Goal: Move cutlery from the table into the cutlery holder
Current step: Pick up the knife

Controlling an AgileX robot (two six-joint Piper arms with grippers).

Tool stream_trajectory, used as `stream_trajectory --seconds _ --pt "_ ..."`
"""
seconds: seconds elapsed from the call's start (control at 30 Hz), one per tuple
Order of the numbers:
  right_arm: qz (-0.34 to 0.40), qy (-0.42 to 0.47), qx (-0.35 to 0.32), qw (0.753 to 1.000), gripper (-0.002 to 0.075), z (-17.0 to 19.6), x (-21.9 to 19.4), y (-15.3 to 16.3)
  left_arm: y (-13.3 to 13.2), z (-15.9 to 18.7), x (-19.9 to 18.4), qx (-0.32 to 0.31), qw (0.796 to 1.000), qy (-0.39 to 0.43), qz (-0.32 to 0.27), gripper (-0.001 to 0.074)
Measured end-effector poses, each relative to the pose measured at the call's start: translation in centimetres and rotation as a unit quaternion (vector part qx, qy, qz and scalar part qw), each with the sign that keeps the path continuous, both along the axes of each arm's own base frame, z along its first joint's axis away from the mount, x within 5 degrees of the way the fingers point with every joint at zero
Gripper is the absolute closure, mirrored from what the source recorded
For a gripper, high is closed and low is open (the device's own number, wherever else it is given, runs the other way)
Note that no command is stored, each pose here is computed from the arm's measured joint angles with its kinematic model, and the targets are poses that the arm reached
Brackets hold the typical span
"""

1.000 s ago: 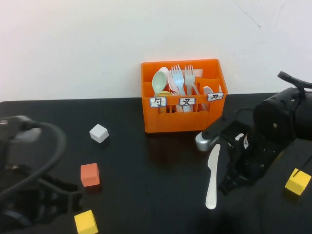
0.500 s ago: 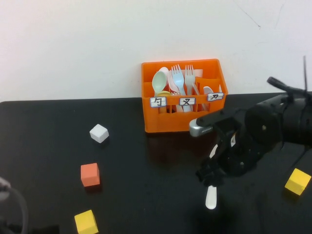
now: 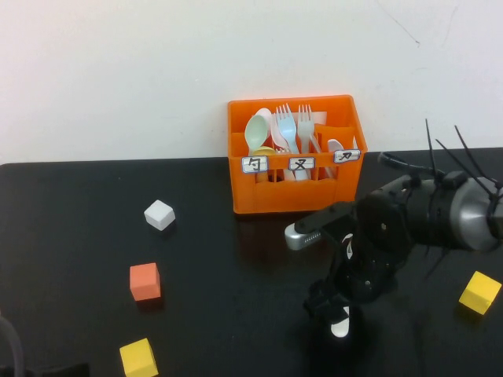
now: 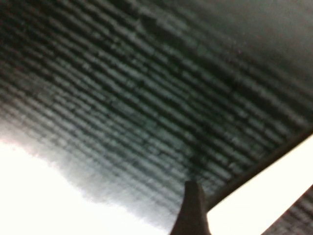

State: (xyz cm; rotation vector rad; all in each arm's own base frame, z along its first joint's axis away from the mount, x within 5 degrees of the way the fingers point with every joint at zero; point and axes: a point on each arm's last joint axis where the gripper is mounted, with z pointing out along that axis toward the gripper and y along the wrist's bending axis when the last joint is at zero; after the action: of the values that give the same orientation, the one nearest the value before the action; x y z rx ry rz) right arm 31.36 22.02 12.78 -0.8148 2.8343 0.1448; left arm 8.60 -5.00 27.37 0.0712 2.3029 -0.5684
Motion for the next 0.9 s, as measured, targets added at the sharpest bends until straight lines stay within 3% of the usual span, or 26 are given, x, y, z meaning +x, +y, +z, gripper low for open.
stream_trajectory --seconds 0.37,0.9 --pt "0.020 -0.030 -0.069 0.997 0.0237 0.0 1.3 -0.5 0.0 -0.4 0.1 -0.001 1.000 -0.003 0.003 0.0736" --pt "0.006 -0.031 -0.041 0.999 0.0244 -0.9 1.7 0.2 0.0 -0.7 0.1 -0.003 1.000 -0.003 0.004 0.0736"
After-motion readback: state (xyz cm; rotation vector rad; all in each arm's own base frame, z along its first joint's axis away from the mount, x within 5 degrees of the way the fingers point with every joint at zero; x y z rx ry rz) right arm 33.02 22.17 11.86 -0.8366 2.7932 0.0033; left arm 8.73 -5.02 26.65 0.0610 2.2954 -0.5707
